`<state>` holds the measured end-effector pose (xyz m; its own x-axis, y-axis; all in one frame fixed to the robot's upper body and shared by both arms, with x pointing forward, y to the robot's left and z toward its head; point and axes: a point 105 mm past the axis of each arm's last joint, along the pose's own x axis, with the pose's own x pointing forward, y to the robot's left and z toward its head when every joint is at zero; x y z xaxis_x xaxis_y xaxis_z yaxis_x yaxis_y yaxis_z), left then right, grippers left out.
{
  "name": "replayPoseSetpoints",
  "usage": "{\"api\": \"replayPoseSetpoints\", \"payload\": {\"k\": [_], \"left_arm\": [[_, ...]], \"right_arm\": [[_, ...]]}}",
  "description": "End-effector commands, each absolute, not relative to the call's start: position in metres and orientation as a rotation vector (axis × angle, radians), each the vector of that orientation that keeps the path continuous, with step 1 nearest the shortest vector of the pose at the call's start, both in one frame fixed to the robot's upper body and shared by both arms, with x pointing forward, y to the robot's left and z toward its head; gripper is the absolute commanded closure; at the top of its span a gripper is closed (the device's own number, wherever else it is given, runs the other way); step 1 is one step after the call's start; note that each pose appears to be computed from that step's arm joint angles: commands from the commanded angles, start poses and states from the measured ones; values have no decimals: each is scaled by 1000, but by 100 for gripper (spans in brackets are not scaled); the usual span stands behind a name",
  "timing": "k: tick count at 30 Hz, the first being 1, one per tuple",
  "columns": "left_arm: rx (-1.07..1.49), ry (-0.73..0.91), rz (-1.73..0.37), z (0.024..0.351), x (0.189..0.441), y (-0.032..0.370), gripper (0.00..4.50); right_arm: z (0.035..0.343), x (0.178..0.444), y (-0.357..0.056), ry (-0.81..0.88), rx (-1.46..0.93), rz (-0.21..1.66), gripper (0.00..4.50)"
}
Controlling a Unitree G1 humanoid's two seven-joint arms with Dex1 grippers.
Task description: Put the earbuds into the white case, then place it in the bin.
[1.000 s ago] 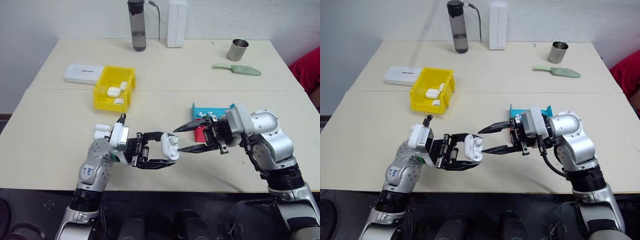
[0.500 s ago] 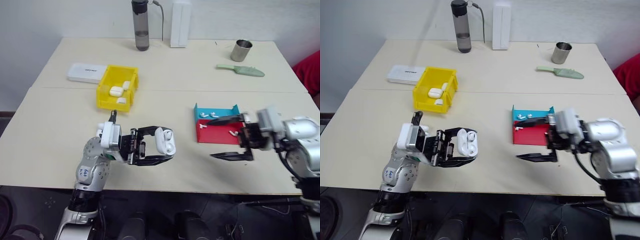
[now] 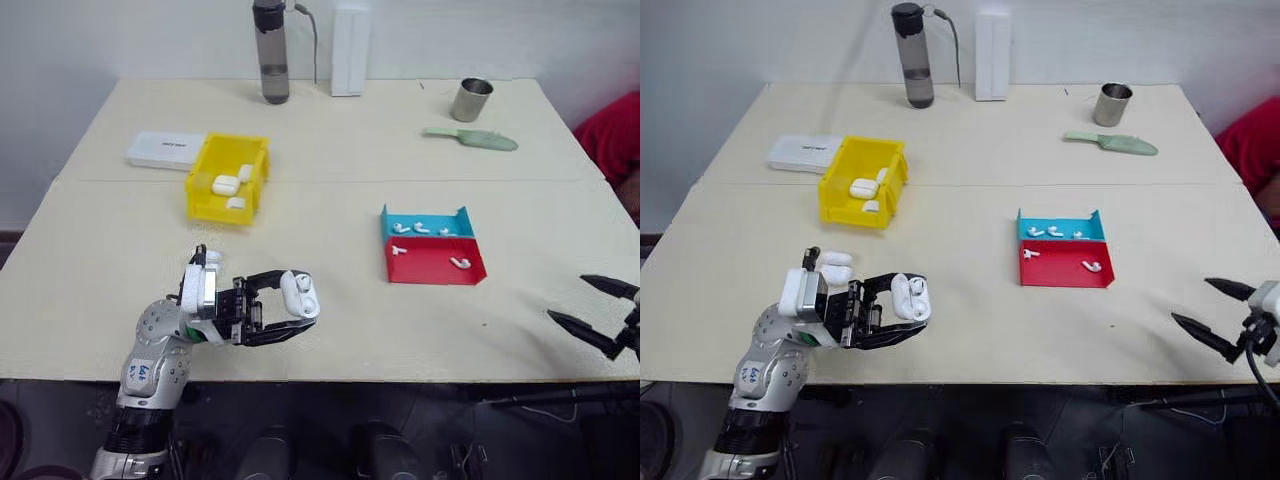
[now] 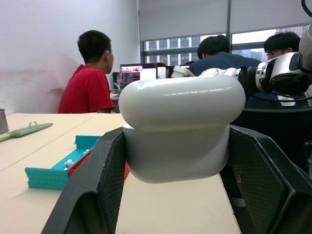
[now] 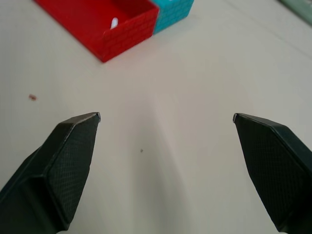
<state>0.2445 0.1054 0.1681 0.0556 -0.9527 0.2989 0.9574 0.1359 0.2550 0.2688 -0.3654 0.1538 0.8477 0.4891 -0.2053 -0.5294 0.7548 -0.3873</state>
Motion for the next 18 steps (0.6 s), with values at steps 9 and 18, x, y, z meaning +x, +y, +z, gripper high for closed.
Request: {"api": "replayPoseSetpoints", "payload": {"k": [9,18], "left_arm": [[23,-488,-1447,178,248,100,169],[14,-501,-1432,177,247,95,169]], "right_arm": [[244,373,-267,373,-586,729,5],[223,420,-238,538,-825,747,118]]}}
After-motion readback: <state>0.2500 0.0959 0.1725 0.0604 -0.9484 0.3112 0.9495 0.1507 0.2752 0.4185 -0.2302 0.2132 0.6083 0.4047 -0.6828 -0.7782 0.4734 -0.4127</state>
